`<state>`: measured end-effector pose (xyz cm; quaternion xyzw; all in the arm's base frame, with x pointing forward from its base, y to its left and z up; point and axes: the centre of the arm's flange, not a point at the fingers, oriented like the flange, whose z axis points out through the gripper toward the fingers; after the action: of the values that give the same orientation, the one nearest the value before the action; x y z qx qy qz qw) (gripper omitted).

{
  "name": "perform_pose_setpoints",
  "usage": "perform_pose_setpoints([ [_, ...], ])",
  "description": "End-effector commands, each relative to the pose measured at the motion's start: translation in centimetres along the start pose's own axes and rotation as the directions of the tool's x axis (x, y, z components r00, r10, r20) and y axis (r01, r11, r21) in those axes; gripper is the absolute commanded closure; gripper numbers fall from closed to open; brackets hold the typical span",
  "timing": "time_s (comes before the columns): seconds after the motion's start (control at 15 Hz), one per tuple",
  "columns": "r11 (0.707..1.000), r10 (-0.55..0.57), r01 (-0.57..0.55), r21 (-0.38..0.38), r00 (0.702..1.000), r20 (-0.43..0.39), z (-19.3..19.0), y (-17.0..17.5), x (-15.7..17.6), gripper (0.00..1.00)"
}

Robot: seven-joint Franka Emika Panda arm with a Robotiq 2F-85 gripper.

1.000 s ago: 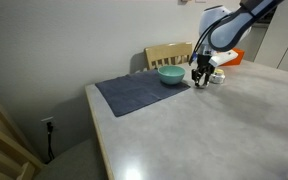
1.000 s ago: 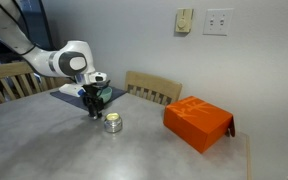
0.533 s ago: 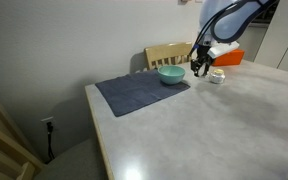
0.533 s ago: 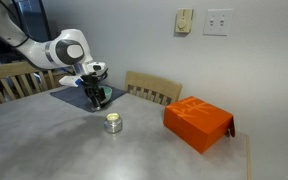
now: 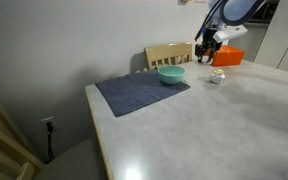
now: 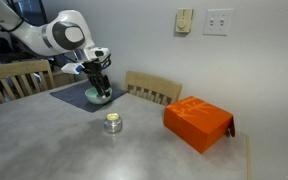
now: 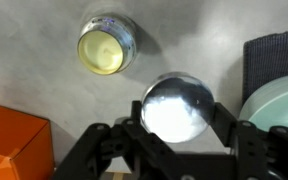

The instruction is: Put the lid on the silver object, remove it, then put it back again.

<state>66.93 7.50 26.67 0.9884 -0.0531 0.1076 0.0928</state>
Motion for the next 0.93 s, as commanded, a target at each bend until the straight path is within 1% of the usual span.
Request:
perform_pose_setpoints([
  [0.0, 0.998, 0.062, -0.061, 0.027, 0.998, -0.009, -1.7, 3.2, -0.6, 0.56],
  [0.27, 0.985, 0.165, -0.165, 0.048, 0.986, 0.021, -2.0, 6.2, -0.1, 0.56],
  [0.53, 0.964, 0.254, -0.260, 0.062, 0.963, 0.092, -0.9, 8.4, -0.3, 0.56],
  [0.87, 0.950, 0.295, -0.307, 0.059, 0.943, 0.155, 1.7, 9.8, -1.1, 0.56],
])
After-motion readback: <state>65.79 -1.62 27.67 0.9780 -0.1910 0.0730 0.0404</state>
